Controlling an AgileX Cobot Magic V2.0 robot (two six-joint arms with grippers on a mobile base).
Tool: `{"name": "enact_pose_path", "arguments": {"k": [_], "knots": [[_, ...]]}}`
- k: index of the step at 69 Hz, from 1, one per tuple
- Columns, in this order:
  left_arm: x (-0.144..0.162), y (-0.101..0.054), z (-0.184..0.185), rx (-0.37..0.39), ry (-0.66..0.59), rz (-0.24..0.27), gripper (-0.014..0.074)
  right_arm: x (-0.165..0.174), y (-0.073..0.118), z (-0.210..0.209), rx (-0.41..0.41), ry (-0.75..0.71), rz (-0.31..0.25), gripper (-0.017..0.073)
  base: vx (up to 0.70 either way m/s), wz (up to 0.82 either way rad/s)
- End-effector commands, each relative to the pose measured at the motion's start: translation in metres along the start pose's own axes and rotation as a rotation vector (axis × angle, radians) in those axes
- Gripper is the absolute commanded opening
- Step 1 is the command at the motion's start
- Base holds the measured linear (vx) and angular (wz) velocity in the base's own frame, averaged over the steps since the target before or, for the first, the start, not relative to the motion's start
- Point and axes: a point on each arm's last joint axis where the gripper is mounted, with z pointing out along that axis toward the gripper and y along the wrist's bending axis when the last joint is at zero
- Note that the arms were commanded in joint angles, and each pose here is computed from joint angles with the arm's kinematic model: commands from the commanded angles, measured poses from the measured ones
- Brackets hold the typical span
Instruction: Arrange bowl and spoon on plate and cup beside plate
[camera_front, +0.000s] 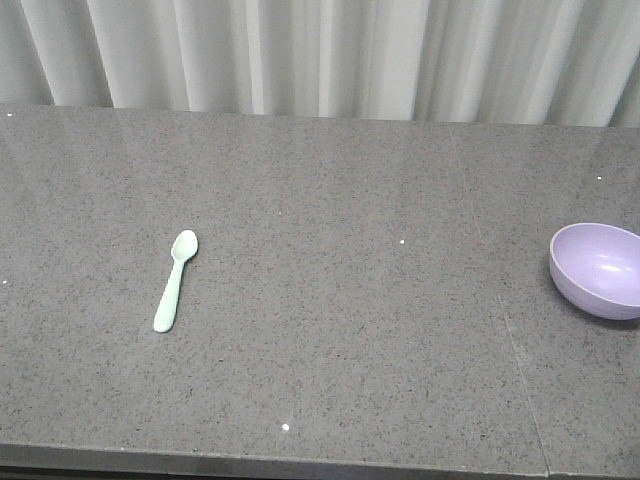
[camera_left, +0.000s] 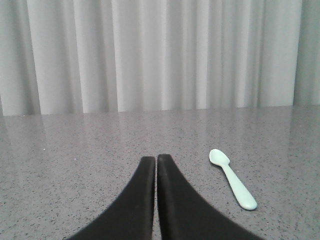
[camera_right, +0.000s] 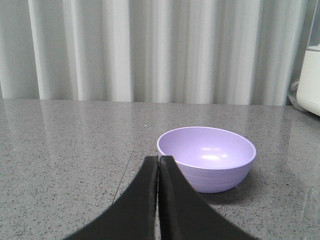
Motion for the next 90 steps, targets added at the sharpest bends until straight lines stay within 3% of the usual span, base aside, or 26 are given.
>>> {"name": "enact_pose_path", "arguments": {"k": [1, 90], "knots": [[-0.0146, -0.0003, -0.0022, 0.003, -0.11, -0.013, -0.0006, -0.0035, 0.0, -0.0003, 0.0, -0.068, -0.016, -0.0009, 0.03, 0.01], [-0.015, -0.0003, -0.0022, 0.003, -0.114, -0.013, -0.0006, -0.0035, 0.0, -0.0003, 0.0, -0.068, -0.016, -0.0009, 0.0, 0.0]]}}
